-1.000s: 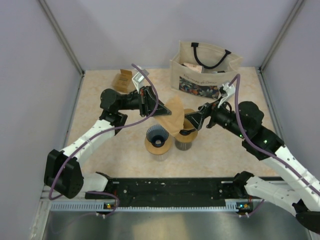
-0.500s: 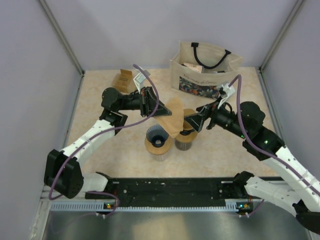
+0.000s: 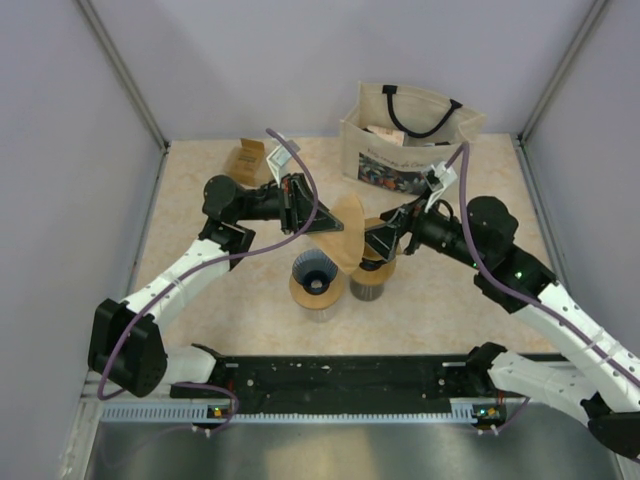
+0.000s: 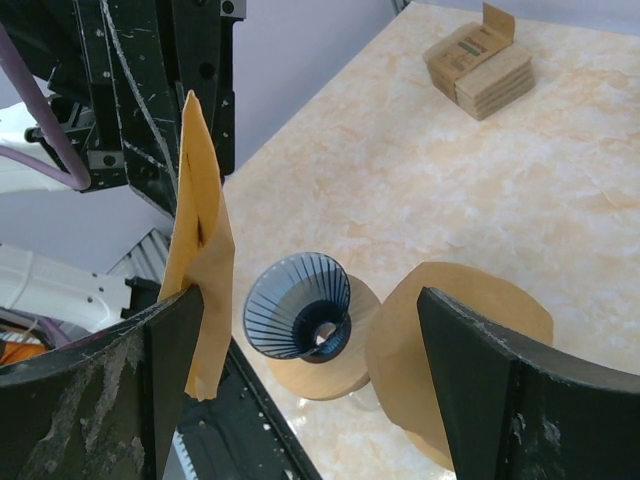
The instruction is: Place the coffee filter in the dripper
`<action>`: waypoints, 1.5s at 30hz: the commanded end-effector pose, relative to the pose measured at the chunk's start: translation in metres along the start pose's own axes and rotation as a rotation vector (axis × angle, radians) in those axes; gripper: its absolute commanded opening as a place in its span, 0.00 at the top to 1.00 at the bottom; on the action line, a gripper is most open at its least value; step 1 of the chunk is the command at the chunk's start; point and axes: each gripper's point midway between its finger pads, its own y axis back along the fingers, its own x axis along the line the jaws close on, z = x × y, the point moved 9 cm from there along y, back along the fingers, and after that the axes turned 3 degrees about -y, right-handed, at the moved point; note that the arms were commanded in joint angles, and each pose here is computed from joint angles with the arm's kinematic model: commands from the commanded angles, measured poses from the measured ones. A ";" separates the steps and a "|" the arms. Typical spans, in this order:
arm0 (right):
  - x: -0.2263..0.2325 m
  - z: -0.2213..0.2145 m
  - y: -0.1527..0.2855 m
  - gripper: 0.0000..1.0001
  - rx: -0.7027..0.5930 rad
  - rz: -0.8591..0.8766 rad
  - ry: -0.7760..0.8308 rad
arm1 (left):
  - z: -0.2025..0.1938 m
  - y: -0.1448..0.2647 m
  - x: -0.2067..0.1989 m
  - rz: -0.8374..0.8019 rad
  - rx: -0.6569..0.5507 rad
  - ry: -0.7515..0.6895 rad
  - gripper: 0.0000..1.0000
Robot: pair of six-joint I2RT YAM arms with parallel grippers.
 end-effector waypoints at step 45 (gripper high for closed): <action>-0.003 0.010 0.015 0.13 -0.031 -0.135 0.011 | 0.009 -0.002 -0.012 -0.028 -0.008 -0.099 1.00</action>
